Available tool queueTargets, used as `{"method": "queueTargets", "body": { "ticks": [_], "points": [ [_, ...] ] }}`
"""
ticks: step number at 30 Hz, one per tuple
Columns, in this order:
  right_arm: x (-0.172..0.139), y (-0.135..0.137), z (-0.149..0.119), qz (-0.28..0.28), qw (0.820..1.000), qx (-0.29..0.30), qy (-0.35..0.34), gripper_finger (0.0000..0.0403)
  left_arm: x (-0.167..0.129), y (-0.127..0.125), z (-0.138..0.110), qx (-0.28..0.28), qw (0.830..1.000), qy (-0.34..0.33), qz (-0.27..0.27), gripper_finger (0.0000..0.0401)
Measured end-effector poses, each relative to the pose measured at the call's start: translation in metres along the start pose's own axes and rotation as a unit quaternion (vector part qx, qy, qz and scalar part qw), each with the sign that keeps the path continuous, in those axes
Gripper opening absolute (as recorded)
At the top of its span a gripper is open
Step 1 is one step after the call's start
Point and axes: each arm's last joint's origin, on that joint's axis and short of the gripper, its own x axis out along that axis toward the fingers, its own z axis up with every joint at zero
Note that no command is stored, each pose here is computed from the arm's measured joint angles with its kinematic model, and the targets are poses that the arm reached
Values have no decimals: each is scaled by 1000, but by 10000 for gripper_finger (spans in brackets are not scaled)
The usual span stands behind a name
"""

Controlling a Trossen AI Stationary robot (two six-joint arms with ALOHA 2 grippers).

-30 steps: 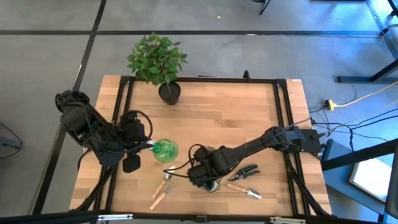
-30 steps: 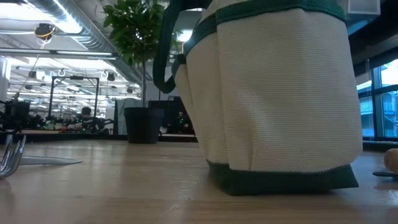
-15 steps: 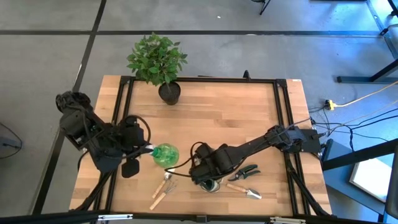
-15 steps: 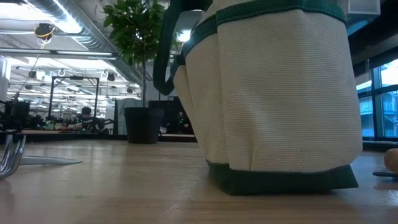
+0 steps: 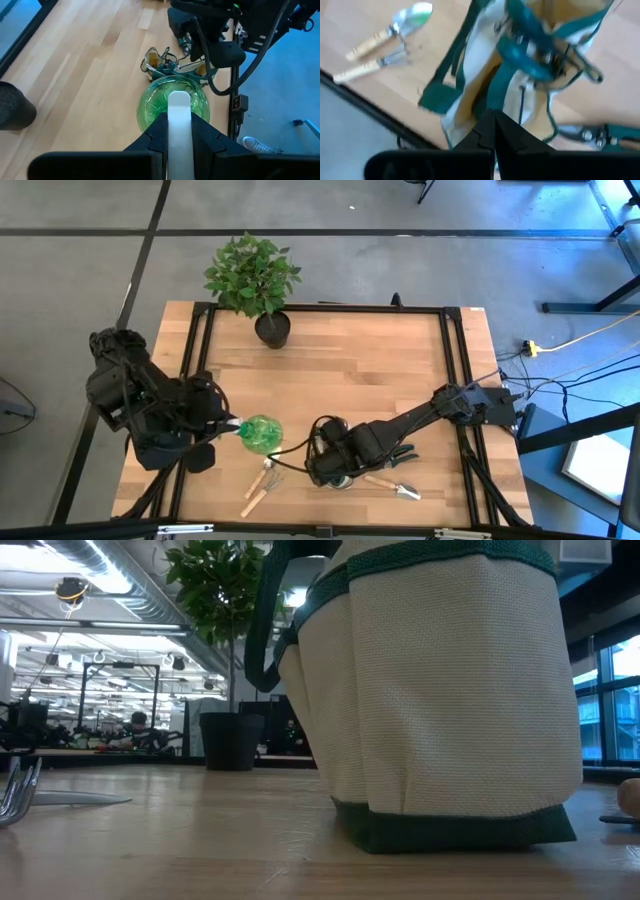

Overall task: Pick & Place Garden tools in Gardening bag
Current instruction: Put the green spray bottle into the brown gardening bag

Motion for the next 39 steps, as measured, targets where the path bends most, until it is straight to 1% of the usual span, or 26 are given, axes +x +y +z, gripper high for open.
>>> {"method": "queueTargets", "body": {
  "ticks": [2,4,7,9,11,14,16,18,20,24,31,35,39],
  "points": [
    [0,1,-1,5,1000,-5,22,0,-2,-1,-2,7,1000,0,-4,38],
    [2,3,-1,13,999,-13,28,2,-3,-2,-3,16,1000,0,-7,38],
    [12,8,0,18,999,-19,29,23,-5,-4,-6,30,999,-3,-11,38],
    [18,11,1,21,999,-20,35,50,-8,-6,-8,38,999,-7,-14,38],
    [23,11,4,17,998,-13,51,85,-10,-8,-11,46,999,-9,-18,38],
    [27,8,8,-8,998,20,53,145,-14,-10,-14,55,998,-16,-22,38],
    [27,5,11,-22,998,39,41,179,-16,-12,-16,60,998,-18,-26,38],
    [28,2,15,-39,997,53,38,207,-18,-13,-18,64,997,-18,-31,38],
    [28,0,18,-43,996,61,38,223,-19,-14,-20,64,997,-18,-35,38],
    [38,2,20,-37,996,79,37,233,-21,-15,-22,68,997,-18,-40,38],
    [61,-4,15,-73,991,101,50,224,-21,-15,-22,68,997,-14,-43,38],
    [63,-3,16,-66,991,111,41,219,-21,-15,-22,68,997,-13,-44,38],
    [64,-2,23,-56,991,121,21,217,-21,-15,-22,68,997,-13,-44,38]
  ]
}}
